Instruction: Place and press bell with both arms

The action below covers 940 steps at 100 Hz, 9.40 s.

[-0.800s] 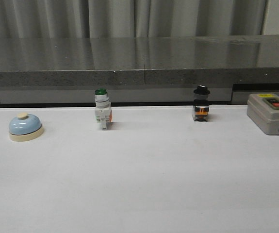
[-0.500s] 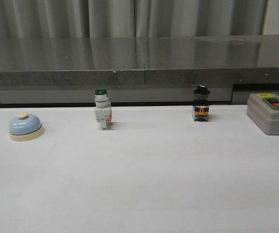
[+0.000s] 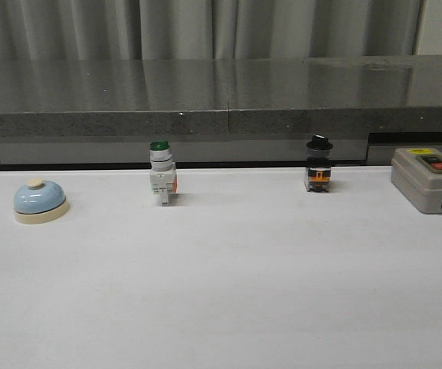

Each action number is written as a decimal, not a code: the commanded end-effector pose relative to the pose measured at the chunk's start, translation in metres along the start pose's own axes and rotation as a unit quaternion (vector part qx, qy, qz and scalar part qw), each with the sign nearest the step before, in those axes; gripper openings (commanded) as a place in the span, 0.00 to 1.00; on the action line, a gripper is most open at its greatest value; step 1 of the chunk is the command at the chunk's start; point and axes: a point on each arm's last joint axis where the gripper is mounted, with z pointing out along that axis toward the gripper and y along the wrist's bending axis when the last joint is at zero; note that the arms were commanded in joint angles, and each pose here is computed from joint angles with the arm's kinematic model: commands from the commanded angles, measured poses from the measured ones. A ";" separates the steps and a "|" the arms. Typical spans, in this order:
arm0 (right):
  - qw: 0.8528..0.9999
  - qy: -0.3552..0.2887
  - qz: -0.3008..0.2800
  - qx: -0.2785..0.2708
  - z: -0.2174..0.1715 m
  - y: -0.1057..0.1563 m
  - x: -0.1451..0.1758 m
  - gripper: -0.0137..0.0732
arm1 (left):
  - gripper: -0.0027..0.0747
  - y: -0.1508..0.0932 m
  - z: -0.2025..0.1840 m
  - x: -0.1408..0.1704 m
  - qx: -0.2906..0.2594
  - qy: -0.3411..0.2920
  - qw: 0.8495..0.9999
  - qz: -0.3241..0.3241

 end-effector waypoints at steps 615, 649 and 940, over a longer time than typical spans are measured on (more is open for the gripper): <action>0.998 -0.058 -0.004 -0.005 -0.002 0.002 -0.014 0.08 | 0.86 -0.281 0.294 0.025 0.313 0.483 0.799 0.175; 0.998 -0.058 -0.004 -0.005 -0.002 0.002 -0.014 0.08 | 0.86 -0.272 0.281 -0.017 0.318 0.459 0.812 0.166; 0.998 -0.058 -0.004 -0.005 -0.002 0.002 -0.014 0.08 | 0.01 -0.022 0.057 -0.099 0.090 0.009 0.995 0.042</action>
